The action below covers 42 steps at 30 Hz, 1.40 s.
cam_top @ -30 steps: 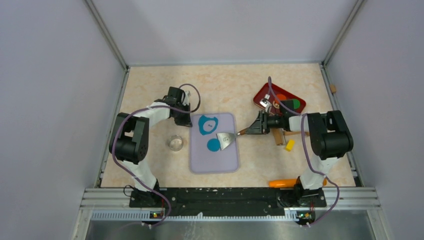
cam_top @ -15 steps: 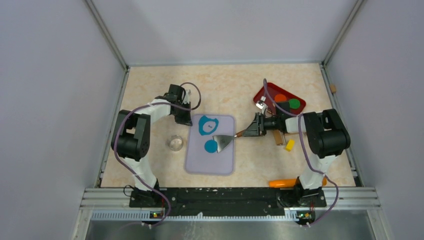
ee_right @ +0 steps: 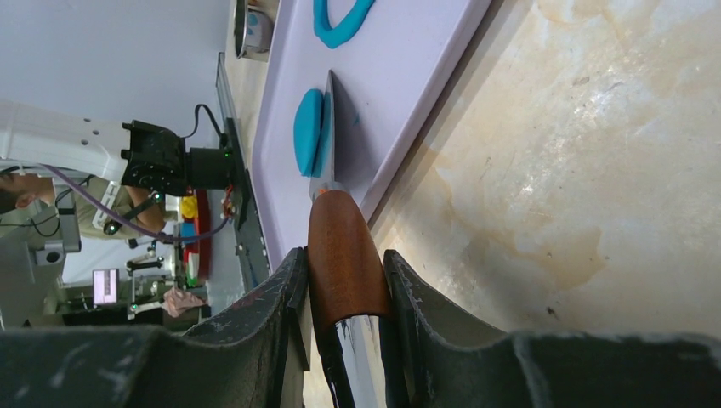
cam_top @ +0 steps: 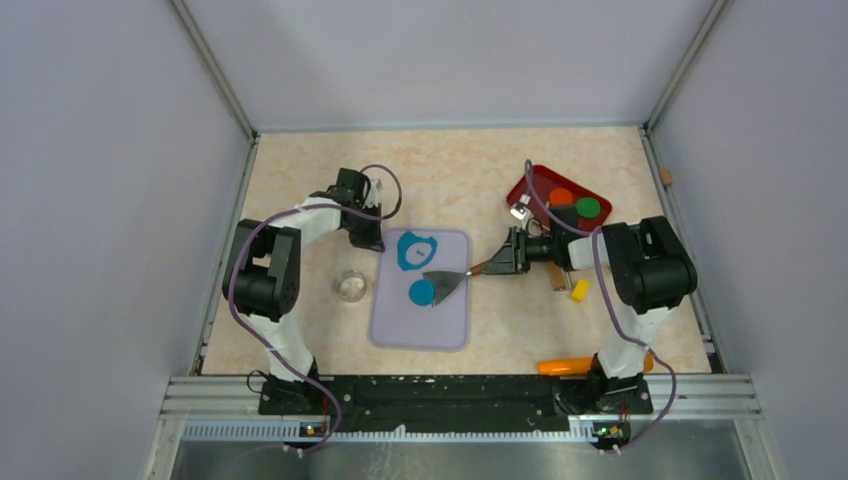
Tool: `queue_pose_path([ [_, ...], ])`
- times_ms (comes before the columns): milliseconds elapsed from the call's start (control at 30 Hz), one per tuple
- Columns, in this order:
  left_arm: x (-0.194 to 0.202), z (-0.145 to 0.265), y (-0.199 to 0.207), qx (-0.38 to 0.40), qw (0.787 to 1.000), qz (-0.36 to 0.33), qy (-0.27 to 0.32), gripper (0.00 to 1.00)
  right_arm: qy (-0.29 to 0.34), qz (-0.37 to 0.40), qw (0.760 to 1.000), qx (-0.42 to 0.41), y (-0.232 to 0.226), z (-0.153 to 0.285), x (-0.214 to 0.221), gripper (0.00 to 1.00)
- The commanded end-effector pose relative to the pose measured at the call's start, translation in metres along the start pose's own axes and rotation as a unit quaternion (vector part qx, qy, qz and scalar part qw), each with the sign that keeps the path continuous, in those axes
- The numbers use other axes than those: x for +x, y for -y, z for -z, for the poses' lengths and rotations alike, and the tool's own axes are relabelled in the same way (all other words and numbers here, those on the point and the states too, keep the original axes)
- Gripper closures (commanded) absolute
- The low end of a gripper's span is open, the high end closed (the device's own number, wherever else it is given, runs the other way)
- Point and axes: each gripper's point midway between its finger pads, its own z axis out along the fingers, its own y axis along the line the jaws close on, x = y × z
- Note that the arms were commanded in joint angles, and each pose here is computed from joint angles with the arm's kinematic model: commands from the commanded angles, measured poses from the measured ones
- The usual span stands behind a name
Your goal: Roll out the dumpling wrappers from the dough
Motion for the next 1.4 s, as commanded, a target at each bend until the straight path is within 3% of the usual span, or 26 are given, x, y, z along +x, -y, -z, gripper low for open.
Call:
queue_pose_path([
  [0,-0.002,-0.02,-0.016,-0.022,1.0,-0.014,0.008,1.0,0.013,0.033,0.998,0.059,0.029,-0.016,0.003,1.0],
  [300,-0.006,-0.02,-0.013,-0.012,1.0,-0.022,0.011,1.0,0.017,0.031,0.999,0.027,0.019,-0.023,0.002,1.0],
  [667,-0.002,-0.018,-0.003,0.017,0.999,-0.034,0.006,1.0,0.025,0.009,0.997,-0.067,-0.018,-0.021,-0.01,1.0],
  [1367,-0.009,-0.014,0.0,0.024,0.998,-0.054,0.012,1.0,0.025,-0.007,0.992,-0.127,-0.035,-0.017,-0.012,1.0],
])
